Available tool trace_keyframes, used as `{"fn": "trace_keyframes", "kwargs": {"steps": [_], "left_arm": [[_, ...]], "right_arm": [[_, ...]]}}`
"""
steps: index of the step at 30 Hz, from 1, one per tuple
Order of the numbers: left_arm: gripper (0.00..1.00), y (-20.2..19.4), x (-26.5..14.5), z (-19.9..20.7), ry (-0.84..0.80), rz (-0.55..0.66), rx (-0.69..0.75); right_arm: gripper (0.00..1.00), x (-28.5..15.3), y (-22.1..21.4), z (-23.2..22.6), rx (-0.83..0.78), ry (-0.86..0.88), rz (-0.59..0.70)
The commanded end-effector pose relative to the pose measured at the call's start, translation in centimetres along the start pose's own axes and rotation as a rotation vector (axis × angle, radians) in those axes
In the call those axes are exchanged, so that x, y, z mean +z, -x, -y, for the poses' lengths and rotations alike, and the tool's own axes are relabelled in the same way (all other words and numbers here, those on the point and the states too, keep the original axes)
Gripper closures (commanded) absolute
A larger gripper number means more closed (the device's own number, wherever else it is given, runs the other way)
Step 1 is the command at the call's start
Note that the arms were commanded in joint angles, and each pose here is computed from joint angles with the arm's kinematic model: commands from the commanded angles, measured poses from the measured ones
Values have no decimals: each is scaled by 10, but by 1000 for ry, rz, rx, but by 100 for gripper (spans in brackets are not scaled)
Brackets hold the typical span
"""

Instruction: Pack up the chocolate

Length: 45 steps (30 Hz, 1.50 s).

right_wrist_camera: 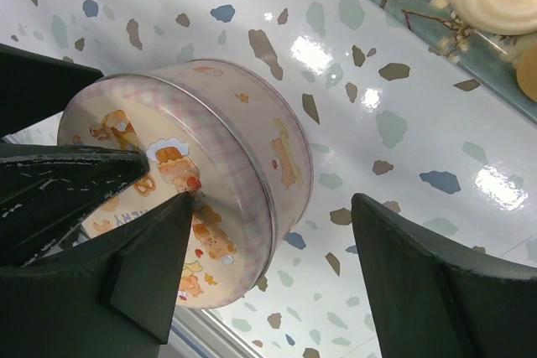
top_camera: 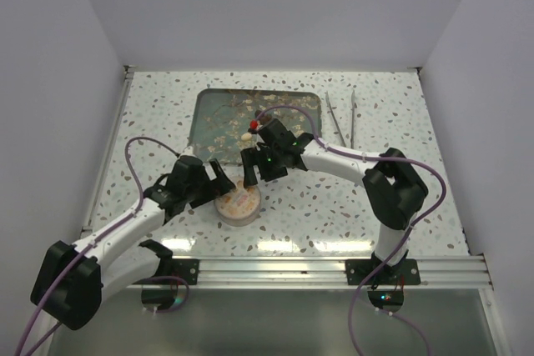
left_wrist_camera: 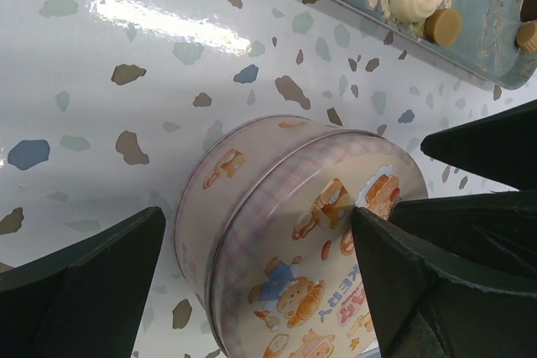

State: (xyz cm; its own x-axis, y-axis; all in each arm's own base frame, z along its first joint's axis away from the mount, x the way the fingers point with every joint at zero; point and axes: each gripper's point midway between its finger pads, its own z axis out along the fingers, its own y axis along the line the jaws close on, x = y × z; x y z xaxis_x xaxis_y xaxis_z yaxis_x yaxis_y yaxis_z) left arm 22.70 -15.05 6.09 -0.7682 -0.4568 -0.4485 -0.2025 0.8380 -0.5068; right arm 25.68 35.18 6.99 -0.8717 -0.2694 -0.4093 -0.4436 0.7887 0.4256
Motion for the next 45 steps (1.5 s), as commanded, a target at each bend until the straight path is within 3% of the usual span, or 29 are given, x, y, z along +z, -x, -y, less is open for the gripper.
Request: {"fn": "trace_keyframes", "kwargs": {"steps": [1,17,23,29,35,42,45], "left_arm": [[3,-19,3,-37,99,-47,-9],[2,-14,0,-25,-22,6,36],[0,28,-21,13,-117,134,90],[0,82,-50,34,-72,277,171],[0,134,-71,12,34,393,171],[0,192,-86,-72,135,435,21],[0,218,-106,-77,170,486,59]], "right_arm": [[21,-6,3,19,-32,-101,13],[21,-15,9,11,-33,-78,42],[20,-37,30,-10,-43,-23,113],[19,-81,54,-18,-72,-43,224],[18,-115,58,41,27,-137,300],[18,-179,47,162,217,-324,402],[18,-214,43,187,242,-386,451]]}}
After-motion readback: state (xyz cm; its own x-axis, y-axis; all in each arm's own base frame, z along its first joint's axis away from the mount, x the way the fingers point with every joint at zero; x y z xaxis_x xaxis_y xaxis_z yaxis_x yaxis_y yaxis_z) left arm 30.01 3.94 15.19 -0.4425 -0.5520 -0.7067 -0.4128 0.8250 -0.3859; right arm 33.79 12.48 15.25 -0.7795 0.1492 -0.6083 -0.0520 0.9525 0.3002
